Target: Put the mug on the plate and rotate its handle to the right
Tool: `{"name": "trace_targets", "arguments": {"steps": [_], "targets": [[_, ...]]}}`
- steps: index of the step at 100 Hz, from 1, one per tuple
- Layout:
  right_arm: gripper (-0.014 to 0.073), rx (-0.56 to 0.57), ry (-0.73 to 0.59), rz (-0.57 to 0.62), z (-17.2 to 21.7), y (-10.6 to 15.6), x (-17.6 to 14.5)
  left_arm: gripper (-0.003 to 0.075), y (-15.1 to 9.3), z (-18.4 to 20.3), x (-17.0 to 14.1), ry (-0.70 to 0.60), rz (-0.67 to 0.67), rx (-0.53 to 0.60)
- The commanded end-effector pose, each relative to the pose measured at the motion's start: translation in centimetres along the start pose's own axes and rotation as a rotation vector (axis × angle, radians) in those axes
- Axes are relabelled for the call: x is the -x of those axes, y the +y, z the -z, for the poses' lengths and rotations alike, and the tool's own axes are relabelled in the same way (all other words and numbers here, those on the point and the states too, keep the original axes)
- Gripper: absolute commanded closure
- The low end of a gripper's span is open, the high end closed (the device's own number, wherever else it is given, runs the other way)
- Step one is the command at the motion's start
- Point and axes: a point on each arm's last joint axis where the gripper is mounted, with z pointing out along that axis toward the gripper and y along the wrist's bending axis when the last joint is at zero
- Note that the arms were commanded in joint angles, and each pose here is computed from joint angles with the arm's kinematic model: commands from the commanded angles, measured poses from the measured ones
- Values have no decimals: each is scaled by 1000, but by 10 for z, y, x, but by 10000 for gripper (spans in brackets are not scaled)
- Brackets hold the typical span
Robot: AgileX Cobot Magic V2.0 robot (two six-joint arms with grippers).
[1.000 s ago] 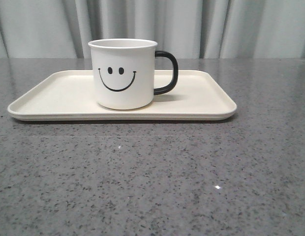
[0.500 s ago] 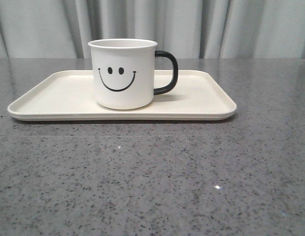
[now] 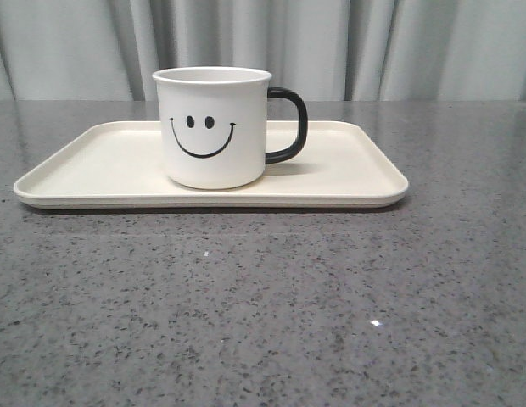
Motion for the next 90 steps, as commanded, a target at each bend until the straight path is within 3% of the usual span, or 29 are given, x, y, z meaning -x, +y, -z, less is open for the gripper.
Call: {"name": "trace_targets", "arguments": {"steps": [1,12,30,66,90], "targets": [[654,-4,-108,-11,10,0,7,740,0,3,6,-94,4,-5],[654,42,-146,-30,23,5,-12,740,0,3,6,-94,4,-5],[654,40,-142,-76,37,11,-69,740,0,3,6,-94,4,-5],[654,-138,-130,-187,42,6,-150,740,0,3,6,-94,4,-5],[654,-164,-51,-199,39,8,-181,740,0,3,6,-94,4,-5]]}}
